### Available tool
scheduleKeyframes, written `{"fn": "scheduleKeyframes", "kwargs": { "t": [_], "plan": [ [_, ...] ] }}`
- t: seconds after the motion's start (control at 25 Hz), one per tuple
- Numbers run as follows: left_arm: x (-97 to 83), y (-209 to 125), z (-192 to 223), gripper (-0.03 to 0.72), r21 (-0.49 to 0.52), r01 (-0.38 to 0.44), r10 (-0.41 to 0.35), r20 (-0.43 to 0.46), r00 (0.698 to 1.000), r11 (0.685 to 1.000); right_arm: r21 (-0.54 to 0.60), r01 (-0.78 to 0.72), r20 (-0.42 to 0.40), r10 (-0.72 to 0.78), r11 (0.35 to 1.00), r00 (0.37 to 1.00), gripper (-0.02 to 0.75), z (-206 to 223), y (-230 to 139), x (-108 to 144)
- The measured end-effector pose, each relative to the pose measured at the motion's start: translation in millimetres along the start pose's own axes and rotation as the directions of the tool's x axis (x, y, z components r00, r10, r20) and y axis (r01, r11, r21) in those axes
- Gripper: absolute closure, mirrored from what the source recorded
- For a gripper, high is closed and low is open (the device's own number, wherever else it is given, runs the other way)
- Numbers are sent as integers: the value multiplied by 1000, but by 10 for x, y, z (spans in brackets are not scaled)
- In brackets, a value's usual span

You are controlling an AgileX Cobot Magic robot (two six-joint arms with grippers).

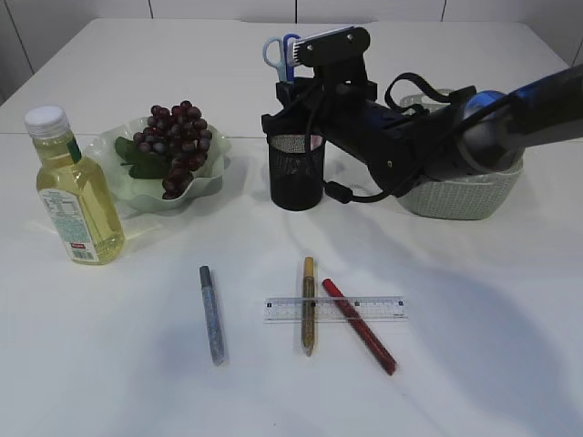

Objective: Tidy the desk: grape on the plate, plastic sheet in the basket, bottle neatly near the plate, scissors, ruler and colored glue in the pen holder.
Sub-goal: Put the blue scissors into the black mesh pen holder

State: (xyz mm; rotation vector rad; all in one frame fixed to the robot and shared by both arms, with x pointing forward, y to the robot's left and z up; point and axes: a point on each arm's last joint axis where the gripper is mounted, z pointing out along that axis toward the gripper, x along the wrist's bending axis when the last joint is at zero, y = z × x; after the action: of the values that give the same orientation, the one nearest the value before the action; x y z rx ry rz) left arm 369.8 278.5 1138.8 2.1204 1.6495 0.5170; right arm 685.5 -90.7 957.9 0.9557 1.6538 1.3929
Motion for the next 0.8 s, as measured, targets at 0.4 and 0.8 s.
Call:
{"fn": "scheduleKeyframes", "kwargs": {
  "t": [0.4, 0.8],
  "plan": [
    [10, -1, 0, 254, 1, -4, 4, -11, 1000, 1000, 24, 0, -2, 0, 1000, 1000, 560, 29, -124, 10],
    [14, -1, 0, 253, 1, -5, 5, -15, 1000, 1000, 34, -20, -3, 20, 999, 1000, 556, 29, -133, 15]
  ]
}}
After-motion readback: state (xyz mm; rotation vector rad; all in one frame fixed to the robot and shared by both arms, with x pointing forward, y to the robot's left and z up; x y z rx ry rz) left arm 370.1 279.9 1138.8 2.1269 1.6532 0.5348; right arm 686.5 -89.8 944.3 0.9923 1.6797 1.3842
